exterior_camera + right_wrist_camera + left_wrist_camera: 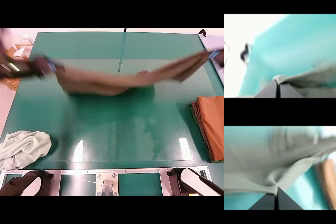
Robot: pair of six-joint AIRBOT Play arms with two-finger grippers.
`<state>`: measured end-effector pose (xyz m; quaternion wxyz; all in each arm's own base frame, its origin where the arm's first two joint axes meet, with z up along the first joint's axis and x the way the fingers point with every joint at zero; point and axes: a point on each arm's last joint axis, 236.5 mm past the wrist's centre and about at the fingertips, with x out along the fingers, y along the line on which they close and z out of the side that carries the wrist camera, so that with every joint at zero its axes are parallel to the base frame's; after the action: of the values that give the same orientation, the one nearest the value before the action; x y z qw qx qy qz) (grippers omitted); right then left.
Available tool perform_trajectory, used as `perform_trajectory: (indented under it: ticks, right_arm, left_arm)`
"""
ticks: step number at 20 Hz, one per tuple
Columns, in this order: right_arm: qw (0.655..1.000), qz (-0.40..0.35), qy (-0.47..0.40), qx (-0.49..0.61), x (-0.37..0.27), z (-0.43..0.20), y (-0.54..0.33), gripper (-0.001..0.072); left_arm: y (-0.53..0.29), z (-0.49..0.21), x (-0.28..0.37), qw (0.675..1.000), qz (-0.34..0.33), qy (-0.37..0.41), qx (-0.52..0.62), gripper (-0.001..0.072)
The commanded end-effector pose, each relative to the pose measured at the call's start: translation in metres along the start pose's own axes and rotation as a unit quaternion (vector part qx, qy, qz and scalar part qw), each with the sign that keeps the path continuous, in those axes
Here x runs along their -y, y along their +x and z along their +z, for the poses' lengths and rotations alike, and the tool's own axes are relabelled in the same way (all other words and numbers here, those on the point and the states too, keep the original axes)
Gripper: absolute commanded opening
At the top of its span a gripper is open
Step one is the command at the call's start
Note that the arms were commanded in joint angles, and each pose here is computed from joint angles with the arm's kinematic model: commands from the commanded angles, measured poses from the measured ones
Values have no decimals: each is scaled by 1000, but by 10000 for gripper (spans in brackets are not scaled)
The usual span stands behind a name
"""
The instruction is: Fold the shirts.
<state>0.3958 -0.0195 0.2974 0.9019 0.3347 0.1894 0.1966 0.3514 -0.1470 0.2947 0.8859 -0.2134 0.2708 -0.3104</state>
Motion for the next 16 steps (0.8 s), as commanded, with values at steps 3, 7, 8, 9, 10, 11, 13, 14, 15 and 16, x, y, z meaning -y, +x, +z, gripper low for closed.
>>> perform_trajectory:
  ticks: [3,7,8,9,10,11,13,14,15,16]
  right_arm:
    - [946,46,-185,262,-227,74,-143,14]
    - [900,14,-268,342,-300,62,-193,15]
    - [899,2,-271,344,-300,61,-195,15]
    - [899,-9,-275,342,-296,59,-195,15]
    - [900,-25,-279,334,-289,59,-192,15]
    - [903,-44,-280,323,-277,58,-189,15]
    - [921,-64,-252,289,-241,54,-173,15]
    - [935,-71,-223,267,-212,51,-161,15]
    - [948,-80,-188,245,-179,47,-149,15]
    - [959,-87,-154,219,-141,39,-134,15]
  left_arm:
    - [-176,127,188,939,-29,219,263,21]
    - [-240,140,218,901,24,268,340,21]
    - [-239,140,206,903,48,265,334,22]
    - [-234,140,190,908,74,258,322,21]
    - [-228,139,173,912,100,252,307,22]
    - [-218,137,151,919,125,239,287,22]
    - [-188,125,105,936,164,214,228,22]
    - [-169,115,83,945,173,199,193,22]
    - [-147,104,58,954,180,178,160,22]
    - [-127,92,33,960,186,160,134,22]
